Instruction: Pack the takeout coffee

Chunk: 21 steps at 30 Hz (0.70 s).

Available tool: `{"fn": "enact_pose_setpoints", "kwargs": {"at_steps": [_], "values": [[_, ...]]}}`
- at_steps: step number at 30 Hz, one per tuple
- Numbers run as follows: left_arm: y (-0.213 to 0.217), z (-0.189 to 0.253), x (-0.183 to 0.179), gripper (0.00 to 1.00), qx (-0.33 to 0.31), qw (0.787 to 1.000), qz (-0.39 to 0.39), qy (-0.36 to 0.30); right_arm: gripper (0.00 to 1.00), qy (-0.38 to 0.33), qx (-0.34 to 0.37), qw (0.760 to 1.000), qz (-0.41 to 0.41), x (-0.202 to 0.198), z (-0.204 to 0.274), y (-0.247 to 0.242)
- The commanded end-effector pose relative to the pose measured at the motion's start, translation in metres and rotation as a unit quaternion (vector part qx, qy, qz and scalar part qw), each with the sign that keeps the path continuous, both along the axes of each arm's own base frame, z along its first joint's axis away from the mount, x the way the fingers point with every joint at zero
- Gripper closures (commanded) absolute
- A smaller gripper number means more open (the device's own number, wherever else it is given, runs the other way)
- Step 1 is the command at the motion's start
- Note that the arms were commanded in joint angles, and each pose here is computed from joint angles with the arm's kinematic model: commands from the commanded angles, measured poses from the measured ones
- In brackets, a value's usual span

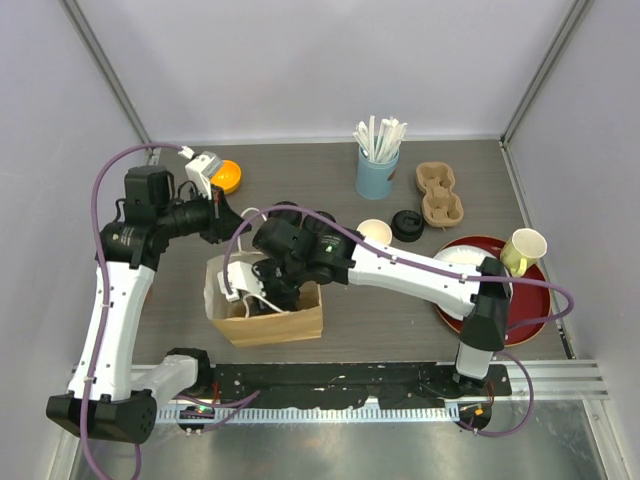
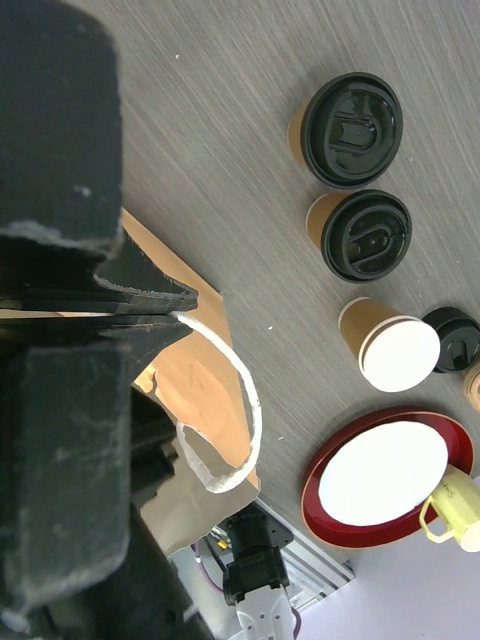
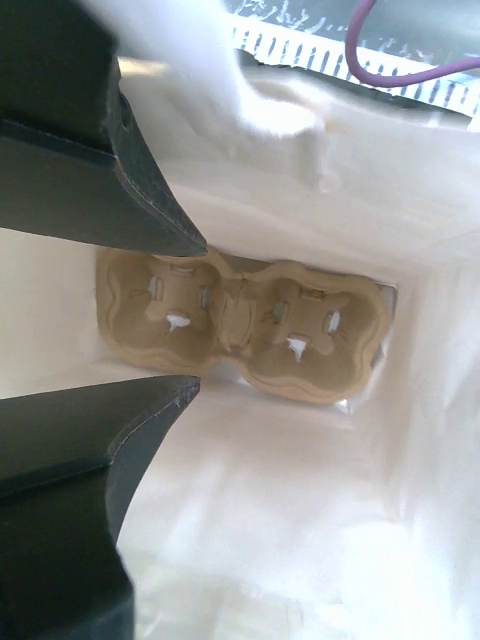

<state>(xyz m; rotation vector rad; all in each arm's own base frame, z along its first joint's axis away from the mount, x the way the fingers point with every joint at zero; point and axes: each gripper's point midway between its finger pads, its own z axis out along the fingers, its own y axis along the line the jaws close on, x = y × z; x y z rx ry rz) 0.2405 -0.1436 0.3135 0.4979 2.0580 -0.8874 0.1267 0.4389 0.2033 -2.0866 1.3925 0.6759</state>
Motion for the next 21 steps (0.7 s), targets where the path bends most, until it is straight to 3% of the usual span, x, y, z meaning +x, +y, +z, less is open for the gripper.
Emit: {"fn": "enact_pose_setpoints", "kwargs": {"at_steps": [1,11,18,21], "values": [[0.003,0.008,0.005,1.00,0.011,1.000,0.002,-0.022,0.44,-0.027,0.099,0.995,-0.020,0.003,0.075,0.007],[0.004,0.007,0.003,1.00,0.014,1.000,0.001,-0.022,0.43,-0.031,0.179,0.980,-0.080,0.011,0.126,0.006],[0.004,0.010,0.002,1.00,0.015,1.000,0.000,-0.024,0.39,-0.046,0.257,0.953,-0.151,0.028,0.166,0.003],[0.004,0.010,0.002,1.00,0.015,1.000,0.000,-0.024,0.38,-0.056,0.246,0.955,-0.154,0.030,0.163,-0.001]]}}
